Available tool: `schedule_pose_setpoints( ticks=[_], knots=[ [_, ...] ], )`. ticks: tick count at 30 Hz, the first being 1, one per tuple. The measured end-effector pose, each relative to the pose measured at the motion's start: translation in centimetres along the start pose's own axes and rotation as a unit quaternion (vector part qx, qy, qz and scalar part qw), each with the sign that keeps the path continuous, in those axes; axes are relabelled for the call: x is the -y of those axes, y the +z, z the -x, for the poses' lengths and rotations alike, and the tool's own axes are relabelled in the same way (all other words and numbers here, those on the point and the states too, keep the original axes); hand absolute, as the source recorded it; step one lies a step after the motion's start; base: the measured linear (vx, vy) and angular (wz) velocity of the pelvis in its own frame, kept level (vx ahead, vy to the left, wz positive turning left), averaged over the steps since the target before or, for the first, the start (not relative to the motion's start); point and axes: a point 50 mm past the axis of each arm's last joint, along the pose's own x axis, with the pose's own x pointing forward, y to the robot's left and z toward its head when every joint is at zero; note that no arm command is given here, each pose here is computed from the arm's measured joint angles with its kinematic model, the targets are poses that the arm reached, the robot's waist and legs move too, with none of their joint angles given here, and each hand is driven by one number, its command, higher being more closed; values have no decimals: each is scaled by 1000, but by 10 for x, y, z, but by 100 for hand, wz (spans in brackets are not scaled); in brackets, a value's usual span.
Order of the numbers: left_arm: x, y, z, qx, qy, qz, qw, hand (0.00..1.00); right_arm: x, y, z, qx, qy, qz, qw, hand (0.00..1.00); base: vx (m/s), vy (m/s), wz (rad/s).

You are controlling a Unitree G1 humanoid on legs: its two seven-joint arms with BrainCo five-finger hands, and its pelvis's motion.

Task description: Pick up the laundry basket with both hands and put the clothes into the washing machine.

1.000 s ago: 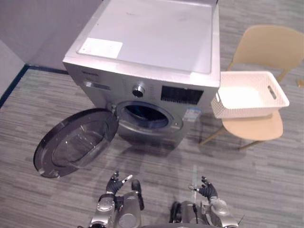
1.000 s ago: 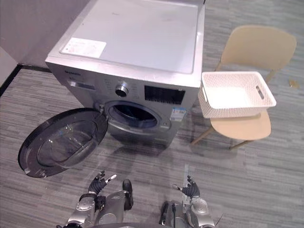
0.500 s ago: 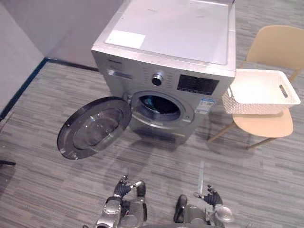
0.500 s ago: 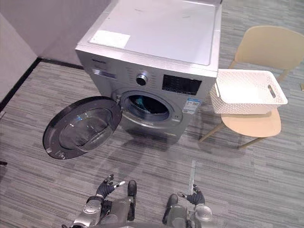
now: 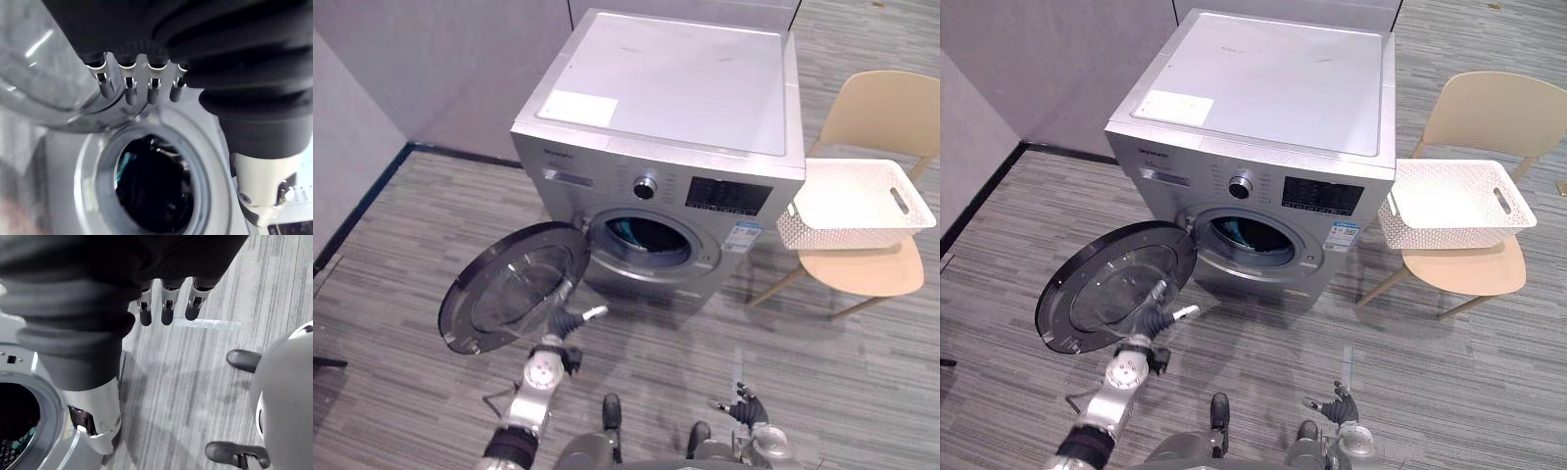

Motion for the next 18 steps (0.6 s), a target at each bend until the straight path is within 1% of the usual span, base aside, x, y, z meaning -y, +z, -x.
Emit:
schedule_pose_setpoints(
  ticks=[1, 2, 3, 4, 5, 7, 8, 9, 10, 12, 14, 16, 18],
  knots=[
    [-23, 11, -13, 20, 49, -8, 999, 0, 1, 3, -1, 7, 0, 5, 1000, 0, 91, -30, -28],
    [-41, 19, -20, 34, 84, -17, 996, 0, 2, 6, -2, 12, -1, 7, 1000, 0, 87, -31, -27],
    [-51, 24, -24, 42, 101, -25, 994, 0, 3, 8, -2, 15, -1, 10, 1000, 0, 42, -20, -19],
    [-71, 35, -33, 59, 134, -56, 988, 0, 6, 11, -2, 22, -5, 17, 1000, 0, 33, -14, -17],
    [-78, 39, -36, 63, 145, -64, 985, 0, 8, 12, -3, 23, -6, 20, 1000, 0, 27, -10, -28],
    [-114, 58, -50, 78, 201, -109, 970, 0, 12, 19, -5, 35, -10, 24, 999, 0, -16, -17, -30],
    [-122, 63, -53, 80, 212, -116, 967, 0, 12, 21, -5, 38, -10, 24, 999, 0, -52, -23, -30],
    [-145, 71, -58, 77, 243, -141, 957, 0, 12, 27, -7, 46, -10, 26, 999, 0, -64, -11, -30],
    [-160, 75, -60, 70, 260, -156, 950, 0, 12, 30, -8, 52, -9, 26, 998, 0, -82, -9, -33],
    [-187, 85, -62, 60, 296, -167, 938, 0, 12, 35, -9, 64, -9, 27, 998, 0, -97, -18, -19],
    [-204, 90, -62, 52, 316, -176, 931, 0, 11, 39, -8, 73, -7, 28, 997, 0, -96, -7, -13],
    [-223, 92, -61, 30, 343, -170, 923, 0, 9, 46, -8, 90, -3, 28, 996, 0, -128, 3, -20],
    [-233, 91, -60, 14, 349, -166, 922, 0, 8, 51, -7, 101, 5, 22, 995, 0, -122, -19, -8]
  ],
)
